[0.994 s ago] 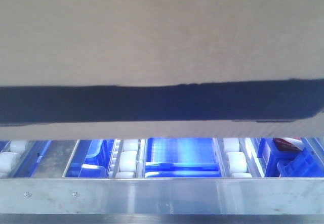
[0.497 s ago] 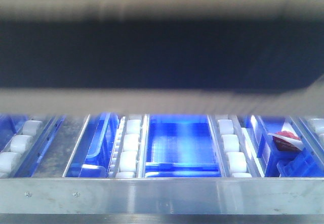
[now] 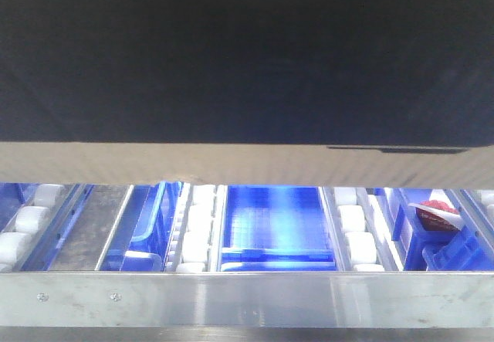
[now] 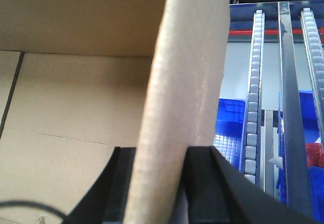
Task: Grab box from left shelf to table start
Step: 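Hold the box raised with both grippers clear of the shelf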
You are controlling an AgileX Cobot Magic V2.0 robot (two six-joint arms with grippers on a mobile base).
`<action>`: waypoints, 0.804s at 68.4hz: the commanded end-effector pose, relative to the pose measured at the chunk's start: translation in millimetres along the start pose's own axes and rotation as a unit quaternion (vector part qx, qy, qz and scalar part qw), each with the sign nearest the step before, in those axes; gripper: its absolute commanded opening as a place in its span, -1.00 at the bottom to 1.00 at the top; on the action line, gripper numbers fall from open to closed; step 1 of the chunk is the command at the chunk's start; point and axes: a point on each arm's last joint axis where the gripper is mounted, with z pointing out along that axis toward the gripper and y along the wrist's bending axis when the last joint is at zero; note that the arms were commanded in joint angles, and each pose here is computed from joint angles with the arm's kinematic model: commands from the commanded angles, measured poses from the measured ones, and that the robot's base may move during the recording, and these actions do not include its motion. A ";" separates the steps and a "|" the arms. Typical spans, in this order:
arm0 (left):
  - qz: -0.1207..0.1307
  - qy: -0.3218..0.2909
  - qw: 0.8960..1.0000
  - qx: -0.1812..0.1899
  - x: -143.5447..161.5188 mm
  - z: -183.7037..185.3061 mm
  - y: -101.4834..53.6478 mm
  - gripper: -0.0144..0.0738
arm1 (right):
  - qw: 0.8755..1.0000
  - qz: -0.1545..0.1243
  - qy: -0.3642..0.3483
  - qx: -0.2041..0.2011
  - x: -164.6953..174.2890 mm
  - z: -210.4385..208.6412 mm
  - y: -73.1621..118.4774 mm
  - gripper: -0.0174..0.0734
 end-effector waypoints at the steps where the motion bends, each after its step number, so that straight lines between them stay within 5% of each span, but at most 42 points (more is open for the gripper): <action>1: -0.009 -0.037 0.999 -0.001 -9.1 -10.4 0.6 -0.87 | 0.996 -0.035 -0.079 0.039 -20.6 -2.1 -4.5 -0.51; 55: -0.009 -0.037 0.999 -0.001 -9.1 -10.4 0.6 -0.87 | 0.996 -0.035 -0.079 0.039 -20.6 -2.1 -4.5 -0.51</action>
